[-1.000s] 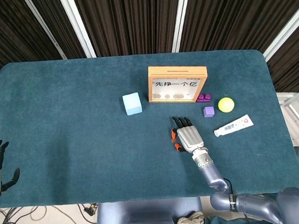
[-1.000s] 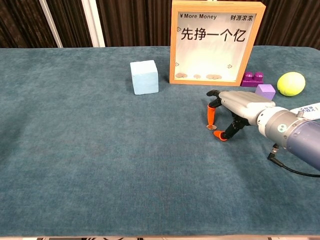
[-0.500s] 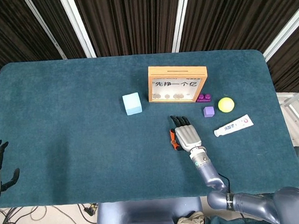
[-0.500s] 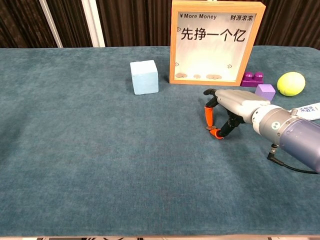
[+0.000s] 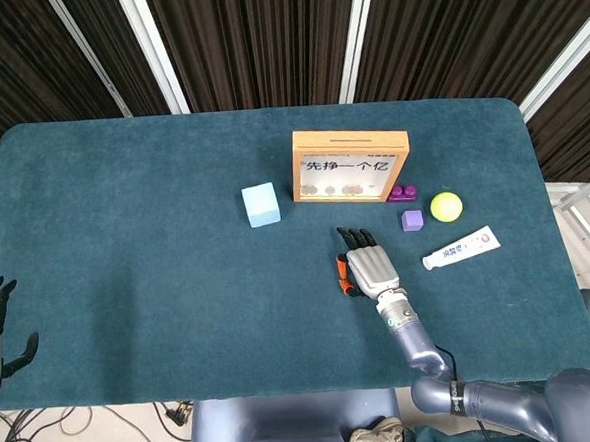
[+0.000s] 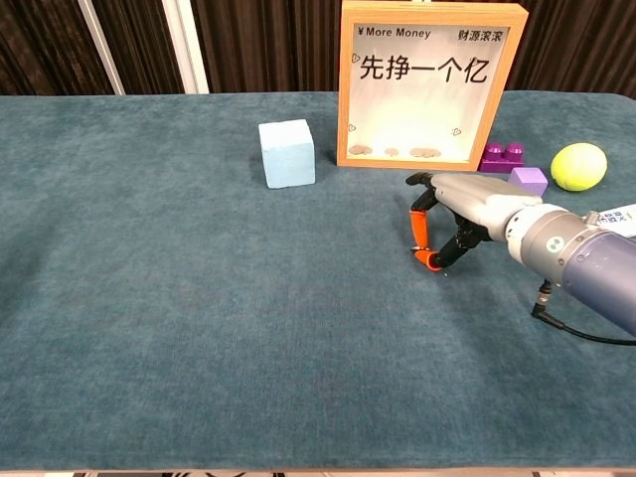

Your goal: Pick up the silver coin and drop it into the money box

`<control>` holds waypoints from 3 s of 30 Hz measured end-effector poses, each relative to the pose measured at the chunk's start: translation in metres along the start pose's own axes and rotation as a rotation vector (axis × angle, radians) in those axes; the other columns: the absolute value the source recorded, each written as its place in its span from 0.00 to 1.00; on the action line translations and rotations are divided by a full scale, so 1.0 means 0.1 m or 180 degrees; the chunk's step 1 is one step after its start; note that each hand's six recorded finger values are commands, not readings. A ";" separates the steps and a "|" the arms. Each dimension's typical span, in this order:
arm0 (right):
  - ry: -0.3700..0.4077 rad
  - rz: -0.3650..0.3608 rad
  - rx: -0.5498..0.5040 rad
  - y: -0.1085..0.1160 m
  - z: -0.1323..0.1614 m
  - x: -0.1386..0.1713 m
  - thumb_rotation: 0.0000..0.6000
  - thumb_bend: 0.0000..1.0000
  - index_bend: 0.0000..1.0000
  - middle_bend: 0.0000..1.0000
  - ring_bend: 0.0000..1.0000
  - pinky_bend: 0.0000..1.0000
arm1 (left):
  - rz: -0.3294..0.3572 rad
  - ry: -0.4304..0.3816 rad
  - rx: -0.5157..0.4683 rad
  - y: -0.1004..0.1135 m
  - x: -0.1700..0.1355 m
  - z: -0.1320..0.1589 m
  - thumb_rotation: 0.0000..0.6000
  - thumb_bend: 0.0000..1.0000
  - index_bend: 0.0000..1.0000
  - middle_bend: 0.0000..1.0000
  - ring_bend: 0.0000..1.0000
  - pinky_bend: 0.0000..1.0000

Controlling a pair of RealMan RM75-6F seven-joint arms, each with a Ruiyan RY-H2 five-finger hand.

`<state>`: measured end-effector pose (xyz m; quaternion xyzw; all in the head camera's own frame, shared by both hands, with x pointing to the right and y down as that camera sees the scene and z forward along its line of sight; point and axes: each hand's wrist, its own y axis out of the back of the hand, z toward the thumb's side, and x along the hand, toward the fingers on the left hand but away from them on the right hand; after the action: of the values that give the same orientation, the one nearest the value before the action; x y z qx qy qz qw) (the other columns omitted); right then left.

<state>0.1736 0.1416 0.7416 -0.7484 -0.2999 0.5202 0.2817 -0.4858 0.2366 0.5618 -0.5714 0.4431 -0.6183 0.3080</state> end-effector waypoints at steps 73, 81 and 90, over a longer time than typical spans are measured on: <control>-0.0477 0.0109 -0.0333 3.31 -0.46 -0.89 1.00 0.62 0.72 0.02 0.00 0.00 | -0.0085 0.0318 0.0048 -0.08 0.11 -0.05 1.00 0.36 0.09 0.00 0.00 0.00; -0.0535 0.0366 -0.0522 3.24 -0.39 -1.10 1.00 0.64 0.72 0.02 0.00 0.00 | -0.0104 0.0377 0.0038 -0.09 0.12 -0.06 1.00 0.36 0.09 0.00 0.00 0.00; -0.0614 0.0606 -0.0512 3.07 -0.37 -1.25 1.00 0.65 0.70 0.01 0.00 0.00 | -0.0122 0.0405 0.0054 -0.09 0.12 -0.06 1.00 0.36 0.09 0.00 0.00 0.00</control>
<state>0.2214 -0.1581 0.6042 -0.7402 -0.2940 0.5883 0.1401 -0.4926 0.2311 0.5758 -0.5367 0.4455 -0.6629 0.2721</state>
